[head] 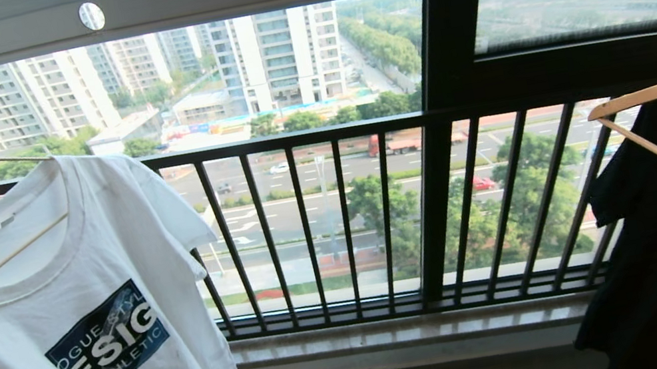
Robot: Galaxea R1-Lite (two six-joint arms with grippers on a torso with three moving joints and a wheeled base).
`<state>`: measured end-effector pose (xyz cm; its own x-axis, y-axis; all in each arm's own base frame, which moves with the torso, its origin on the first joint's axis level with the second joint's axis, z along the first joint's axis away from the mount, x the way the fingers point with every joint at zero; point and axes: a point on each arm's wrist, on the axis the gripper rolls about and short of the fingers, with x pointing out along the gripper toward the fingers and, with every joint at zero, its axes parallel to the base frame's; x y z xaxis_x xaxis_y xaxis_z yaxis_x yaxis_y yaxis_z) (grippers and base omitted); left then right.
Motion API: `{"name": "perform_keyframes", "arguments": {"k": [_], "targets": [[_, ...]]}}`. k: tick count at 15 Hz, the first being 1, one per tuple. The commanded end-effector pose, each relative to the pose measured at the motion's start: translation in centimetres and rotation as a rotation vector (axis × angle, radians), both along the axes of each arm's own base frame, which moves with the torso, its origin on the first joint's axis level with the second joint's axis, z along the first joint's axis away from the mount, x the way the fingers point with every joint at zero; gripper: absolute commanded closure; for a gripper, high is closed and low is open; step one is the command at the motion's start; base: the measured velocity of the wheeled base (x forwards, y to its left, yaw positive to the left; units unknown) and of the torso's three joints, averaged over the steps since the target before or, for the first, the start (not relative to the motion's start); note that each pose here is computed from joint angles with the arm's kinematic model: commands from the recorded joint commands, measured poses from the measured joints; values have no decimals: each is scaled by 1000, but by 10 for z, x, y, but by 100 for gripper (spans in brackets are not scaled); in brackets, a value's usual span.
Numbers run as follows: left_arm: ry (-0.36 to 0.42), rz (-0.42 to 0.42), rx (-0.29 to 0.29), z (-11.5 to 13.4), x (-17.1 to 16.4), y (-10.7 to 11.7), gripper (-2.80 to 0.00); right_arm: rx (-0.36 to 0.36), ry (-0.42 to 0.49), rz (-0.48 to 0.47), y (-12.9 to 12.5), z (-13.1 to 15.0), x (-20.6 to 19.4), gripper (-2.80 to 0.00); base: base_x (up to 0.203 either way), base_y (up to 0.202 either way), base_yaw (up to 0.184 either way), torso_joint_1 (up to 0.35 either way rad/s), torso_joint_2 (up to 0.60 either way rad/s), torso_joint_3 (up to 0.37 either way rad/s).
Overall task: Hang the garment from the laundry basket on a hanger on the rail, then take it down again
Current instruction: Take the clothes off the clothes rack
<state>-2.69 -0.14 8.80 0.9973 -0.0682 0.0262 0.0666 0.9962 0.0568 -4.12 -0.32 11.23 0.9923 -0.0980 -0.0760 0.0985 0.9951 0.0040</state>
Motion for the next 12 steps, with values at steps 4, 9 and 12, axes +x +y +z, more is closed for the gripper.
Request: {"name": "perform_keyframes", "arguments": {"k": [4,9,12], "targets": [[0,1,9,-6,3,0,0,-55,-73,116,3,-37,18,0,0,0,0,0,0,0],[7,62,-96,-6,3,1,0,-20,-76,113,3,-37,18,0,0,0,0,0,0,0],[14,73,-69,-8,3,2,0,-19,-75,113,3,-37,18,0,0,0,0,0,0,0]]}}
